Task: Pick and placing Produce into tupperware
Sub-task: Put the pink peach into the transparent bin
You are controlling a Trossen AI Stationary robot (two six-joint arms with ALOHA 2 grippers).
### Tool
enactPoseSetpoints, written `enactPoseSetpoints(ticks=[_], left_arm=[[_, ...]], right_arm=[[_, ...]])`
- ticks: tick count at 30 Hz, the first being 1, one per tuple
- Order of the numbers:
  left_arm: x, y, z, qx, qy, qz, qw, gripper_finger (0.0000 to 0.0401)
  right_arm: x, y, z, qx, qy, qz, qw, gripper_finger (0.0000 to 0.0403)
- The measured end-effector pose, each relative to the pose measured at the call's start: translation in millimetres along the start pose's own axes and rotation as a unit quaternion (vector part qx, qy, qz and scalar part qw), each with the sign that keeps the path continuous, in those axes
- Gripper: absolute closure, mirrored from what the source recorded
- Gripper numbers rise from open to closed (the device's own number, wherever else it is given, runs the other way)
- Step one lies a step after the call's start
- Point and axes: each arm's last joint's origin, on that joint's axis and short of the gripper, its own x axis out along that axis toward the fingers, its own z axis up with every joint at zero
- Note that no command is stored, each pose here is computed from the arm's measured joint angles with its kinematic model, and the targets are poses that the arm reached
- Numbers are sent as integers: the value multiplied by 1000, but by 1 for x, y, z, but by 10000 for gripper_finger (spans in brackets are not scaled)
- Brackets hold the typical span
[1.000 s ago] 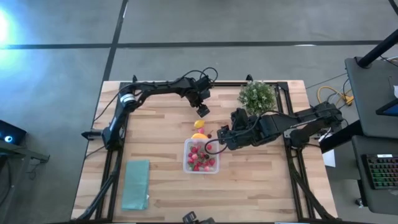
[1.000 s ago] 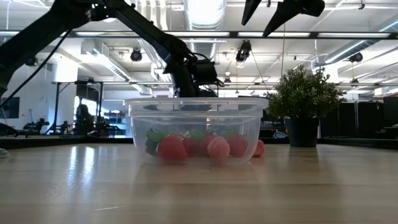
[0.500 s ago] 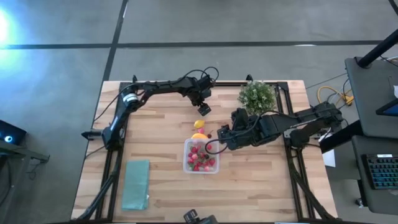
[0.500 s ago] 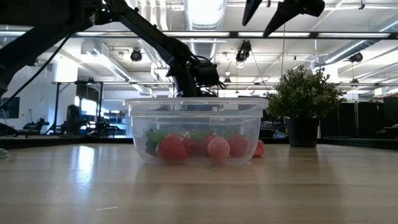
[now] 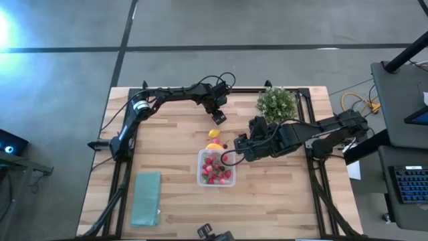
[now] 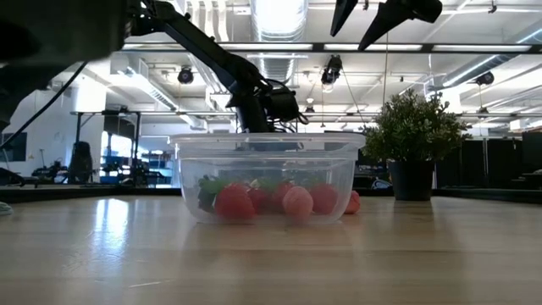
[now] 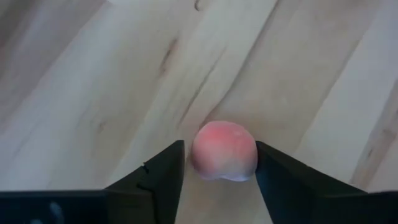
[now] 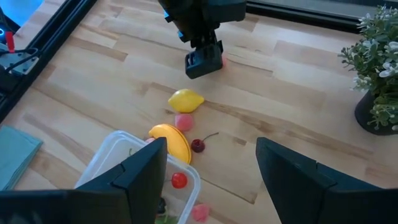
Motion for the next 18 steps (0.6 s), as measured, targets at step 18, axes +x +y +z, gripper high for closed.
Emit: enactPoseSetpoints(ticks=[18], left_arm=[[-40, -7, 6, 79, -32, 16, 996, 281]], right_arm=[[0, 0, 0, -10, 0, 0, 1000, 167]])
